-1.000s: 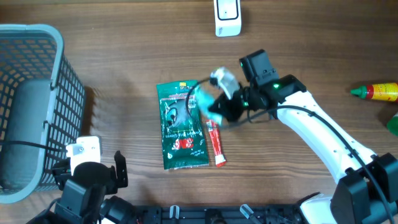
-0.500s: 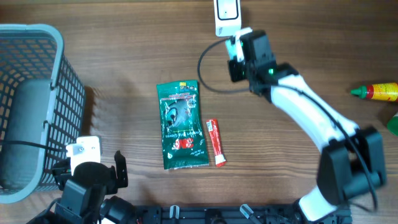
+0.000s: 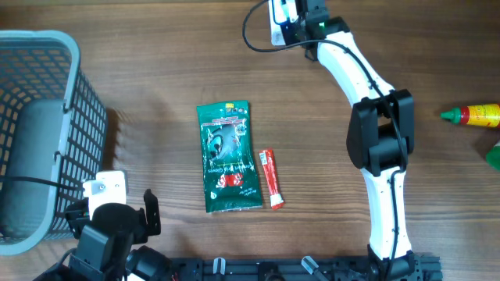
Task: Scan the item barcode
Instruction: 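Lift the mint-green pack and hold it under the scanner, then carry the mint-green pack to the right and drop it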
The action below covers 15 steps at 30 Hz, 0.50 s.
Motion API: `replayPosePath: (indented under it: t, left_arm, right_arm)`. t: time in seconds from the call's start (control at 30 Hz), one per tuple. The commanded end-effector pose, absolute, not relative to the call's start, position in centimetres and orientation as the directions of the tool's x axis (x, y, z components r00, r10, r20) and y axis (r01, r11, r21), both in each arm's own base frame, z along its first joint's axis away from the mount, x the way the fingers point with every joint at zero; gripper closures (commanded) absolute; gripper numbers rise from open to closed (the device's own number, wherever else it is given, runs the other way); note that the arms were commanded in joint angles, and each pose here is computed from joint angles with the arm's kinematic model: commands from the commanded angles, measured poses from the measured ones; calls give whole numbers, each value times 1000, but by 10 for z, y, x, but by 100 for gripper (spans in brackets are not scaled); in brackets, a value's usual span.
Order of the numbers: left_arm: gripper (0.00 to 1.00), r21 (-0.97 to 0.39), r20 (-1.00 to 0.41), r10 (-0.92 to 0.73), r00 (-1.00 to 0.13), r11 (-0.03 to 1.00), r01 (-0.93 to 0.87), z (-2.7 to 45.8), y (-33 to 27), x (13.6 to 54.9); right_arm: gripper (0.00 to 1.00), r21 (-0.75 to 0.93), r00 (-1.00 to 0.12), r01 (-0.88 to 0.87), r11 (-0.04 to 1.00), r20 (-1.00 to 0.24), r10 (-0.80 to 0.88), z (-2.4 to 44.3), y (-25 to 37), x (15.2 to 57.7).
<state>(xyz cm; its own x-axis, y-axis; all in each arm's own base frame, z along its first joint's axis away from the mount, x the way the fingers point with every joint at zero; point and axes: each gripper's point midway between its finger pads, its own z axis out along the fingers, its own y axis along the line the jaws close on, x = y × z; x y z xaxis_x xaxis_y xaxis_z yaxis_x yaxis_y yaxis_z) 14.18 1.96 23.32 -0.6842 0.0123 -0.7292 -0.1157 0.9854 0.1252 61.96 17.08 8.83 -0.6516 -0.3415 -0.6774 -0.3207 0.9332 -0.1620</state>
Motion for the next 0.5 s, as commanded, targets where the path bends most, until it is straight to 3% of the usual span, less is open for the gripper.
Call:
replayPosePath:
  t: [0.0,0.2,0.33,0.47]
  left_arm:
    - [0,121,-736,8,-677,985,-120,235,20,142]
    - [0,121,-736,8,-677,985,-120,235,20,142]
    - [0,121,-736,8,-677,985,-120,235,20,142]
    - [0,121,-736,9,-677,985,-119,235,20,142]
  right_arm:
    - [96,-194,-645,-271,943,-690,-328,95,164,629]
    - [96,-191,-703,-237,953,-643,-304,122,143,620]
    - [96,-268,-777,-132,954,-569,-268,135,82,606]
    - [96,-236,-855,172,956,-518,26,122,-28,587]
